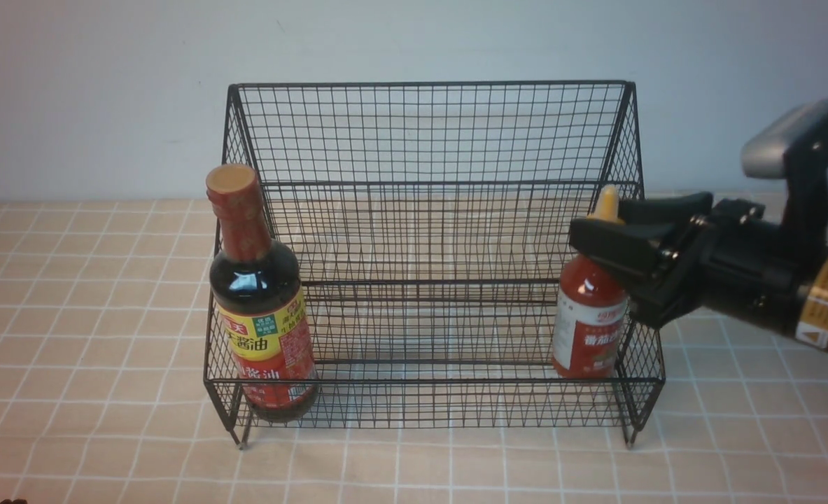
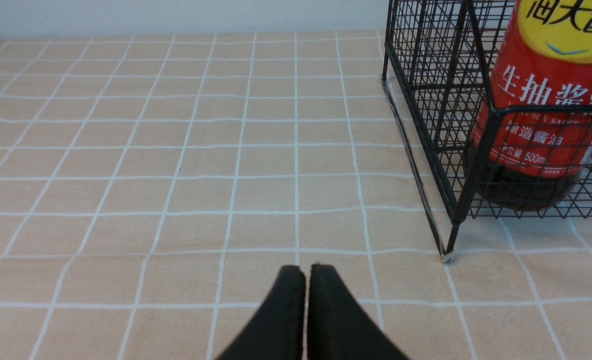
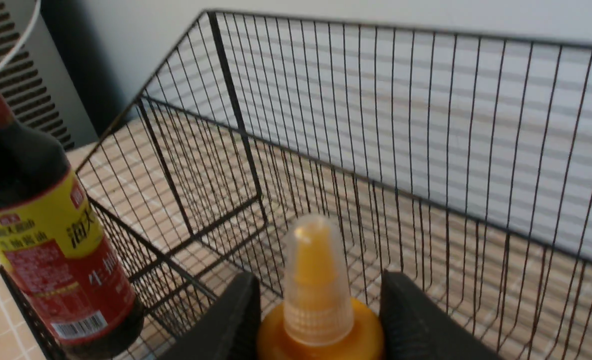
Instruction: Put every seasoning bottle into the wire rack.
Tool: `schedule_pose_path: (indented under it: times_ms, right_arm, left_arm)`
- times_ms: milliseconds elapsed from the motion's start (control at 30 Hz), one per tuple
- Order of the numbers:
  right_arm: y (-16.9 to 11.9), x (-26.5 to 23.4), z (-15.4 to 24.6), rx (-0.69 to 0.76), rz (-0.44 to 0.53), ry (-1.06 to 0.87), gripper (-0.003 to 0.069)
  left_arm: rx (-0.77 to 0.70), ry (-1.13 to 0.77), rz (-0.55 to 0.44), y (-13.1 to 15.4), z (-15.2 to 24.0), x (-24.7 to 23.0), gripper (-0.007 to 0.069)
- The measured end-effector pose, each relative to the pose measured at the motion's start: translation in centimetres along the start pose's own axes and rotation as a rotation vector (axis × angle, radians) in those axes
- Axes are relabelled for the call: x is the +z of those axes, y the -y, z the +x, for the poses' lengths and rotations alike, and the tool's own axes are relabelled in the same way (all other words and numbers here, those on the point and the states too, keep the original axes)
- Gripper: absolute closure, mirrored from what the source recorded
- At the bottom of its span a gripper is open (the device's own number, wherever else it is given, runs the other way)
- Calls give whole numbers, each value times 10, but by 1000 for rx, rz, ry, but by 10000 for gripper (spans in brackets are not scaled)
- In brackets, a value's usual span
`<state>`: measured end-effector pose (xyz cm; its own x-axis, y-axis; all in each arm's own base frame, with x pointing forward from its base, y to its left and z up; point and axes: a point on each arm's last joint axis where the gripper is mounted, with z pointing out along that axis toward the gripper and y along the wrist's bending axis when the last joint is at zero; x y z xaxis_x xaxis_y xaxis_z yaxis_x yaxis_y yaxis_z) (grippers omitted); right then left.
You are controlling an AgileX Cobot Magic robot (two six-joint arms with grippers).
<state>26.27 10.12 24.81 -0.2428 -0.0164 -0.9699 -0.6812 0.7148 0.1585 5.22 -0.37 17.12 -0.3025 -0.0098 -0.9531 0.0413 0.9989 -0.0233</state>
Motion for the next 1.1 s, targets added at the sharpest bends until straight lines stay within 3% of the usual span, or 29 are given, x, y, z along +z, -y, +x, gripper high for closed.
schedule_pose_path:
  times_ms: [167, 433, 633, 800, 1000, 1100]
  right_arm:
    - [4, 6, 13, 54, 32, -76, 373]
    - [2, 7, 19, -6, 15, -141, 360]
    - [-1, 5, 18, -34, -7, -151, 254]
    - [-10, -8, 0, 1, -12, -99, 218]
    - [-30, -38, -27, -44, -7, -64, 251]
    - [-46, -64, -41, -63, 20, -69, 343]
  left_arm:
    - [0, 0, 0, 0, 0, 0, 632]
    - [0, 0, 0, 0, 0, 0, 632]
    - [0, 0, 0, 0, 0, 0, 632]
    - [0, 0, 0, 0, 0, 0, 632]
    - [0, 0, 0, 0, 0, 0, 632]
    - [0, 0, 0, 0, 0, 0, 632]
